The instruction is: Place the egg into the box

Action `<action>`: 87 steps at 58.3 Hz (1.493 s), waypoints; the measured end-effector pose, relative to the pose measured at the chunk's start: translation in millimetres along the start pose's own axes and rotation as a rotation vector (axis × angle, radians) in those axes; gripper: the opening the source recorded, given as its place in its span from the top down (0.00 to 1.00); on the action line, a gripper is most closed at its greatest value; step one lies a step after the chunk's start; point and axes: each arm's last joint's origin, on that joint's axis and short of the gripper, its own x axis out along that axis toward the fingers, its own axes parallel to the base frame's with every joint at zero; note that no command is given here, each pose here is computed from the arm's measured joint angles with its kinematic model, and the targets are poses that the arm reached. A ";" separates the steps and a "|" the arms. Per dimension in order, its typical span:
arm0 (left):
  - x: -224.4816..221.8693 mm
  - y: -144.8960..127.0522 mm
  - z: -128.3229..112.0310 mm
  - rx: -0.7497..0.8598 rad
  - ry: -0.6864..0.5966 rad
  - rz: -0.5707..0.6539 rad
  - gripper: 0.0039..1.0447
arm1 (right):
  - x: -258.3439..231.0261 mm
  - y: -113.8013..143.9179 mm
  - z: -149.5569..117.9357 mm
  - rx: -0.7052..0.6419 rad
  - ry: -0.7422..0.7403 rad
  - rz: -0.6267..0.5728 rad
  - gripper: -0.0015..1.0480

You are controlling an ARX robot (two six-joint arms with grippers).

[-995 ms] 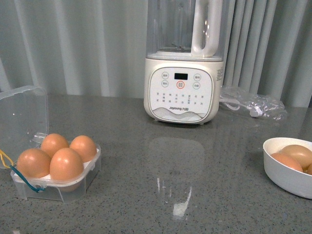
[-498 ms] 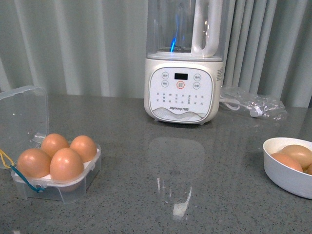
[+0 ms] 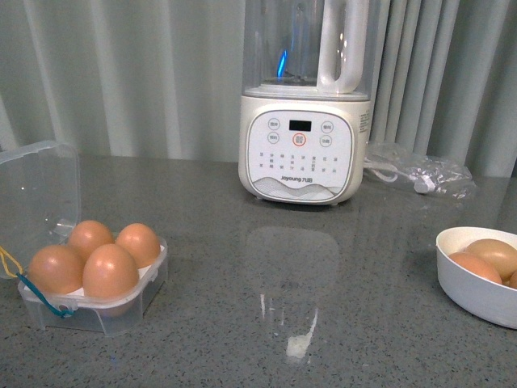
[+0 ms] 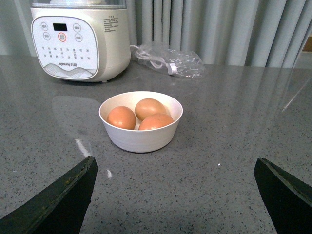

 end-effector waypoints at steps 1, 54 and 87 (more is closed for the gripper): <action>1.2 -2.1 0.5 0.001 0.000 -0.008 0.06 | 0.0 0.0 0.0 0.000 0.000 0.000 0.07; -24.8 -98.6 5.4 0.119 -0.026 -0.286 0.06 | 0.0 0.0 0.0 0.000 0.000 0.000 0.07; -96.6 -79.6 23.5 0.115 -0.070 -0.247 0.06 | 0.0 0.0 0.0 0.000 0.000 0.000 0.07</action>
